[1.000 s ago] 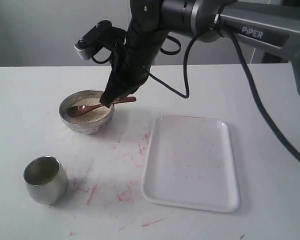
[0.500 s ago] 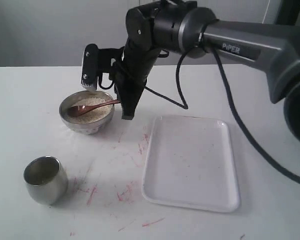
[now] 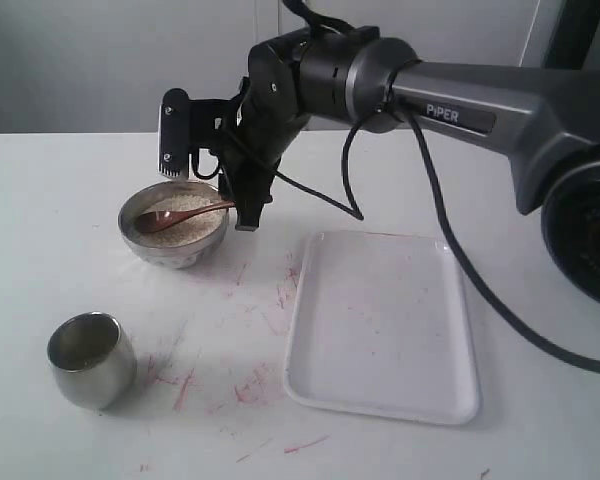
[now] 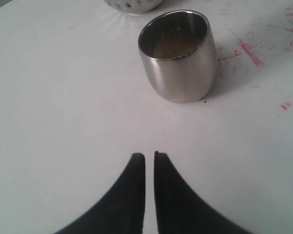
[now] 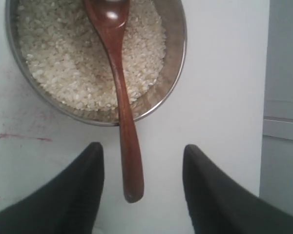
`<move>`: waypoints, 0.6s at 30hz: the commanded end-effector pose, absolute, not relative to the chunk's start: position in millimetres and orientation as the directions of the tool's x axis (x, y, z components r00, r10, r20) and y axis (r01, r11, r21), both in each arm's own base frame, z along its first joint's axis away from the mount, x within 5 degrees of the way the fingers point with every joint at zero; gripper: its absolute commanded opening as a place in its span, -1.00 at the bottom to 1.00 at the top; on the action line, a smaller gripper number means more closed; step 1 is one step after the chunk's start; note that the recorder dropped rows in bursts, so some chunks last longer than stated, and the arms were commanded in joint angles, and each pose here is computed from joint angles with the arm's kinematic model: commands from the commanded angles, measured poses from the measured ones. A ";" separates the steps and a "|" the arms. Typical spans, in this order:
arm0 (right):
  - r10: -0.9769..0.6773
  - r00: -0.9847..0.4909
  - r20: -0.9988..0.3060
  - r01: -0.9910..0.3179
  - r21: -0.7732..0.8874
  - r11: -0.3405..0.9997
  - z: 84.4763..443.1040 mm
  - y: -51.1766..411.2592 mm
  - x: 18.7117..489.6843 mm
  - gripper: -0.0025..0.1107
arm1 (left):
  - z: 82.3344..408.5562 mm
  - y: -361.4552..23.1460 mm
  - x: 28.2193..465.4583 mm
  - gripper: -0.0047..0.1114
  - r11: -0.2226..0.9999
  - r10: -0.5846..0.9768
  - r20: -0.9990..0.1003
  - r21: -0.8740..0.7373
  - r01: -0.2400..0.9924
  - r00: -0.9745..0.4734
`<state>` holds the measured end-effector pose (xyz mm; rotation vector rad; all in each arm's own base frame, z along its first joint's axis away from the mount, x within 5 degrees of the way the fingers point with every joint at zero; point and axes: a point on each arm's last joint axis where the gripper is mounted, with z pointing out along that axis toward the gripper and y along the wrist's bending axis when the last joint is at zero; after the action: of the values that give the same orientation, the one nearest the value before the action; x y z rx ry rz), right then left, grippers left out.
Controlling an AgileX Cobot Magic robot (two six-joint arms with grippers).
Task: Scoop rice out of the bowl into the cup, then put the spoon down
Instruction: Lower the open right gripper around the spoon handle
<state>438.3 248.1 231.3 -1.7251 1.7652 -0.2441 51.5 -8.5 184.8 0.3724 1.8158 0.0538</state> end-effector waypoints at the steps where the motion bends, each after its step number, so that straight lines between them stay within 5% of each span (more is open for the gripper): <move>1: -0.948 0.096 -0.303 -0.815 -0.571 0.100 224.4 250.5 441.6 -0.10 | 179.0 -8.5 50.6 -0.67 0.947 0.281 -0.922 0.221 0.233 -0.265; 18: -0.966 0.106 -0.235 -0.819 -0.572 0.049 189.8 255.0 448.6 -0.10 | 179.0 -8.5 50.6 -0.67 0.947 0.281 -0.922 0.221 0.233 -0.265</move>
<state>447.5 254.5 188.3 -1.8089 1.7541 -0.3084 51.5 -8.5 184.8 0.3724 1.8158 0.0538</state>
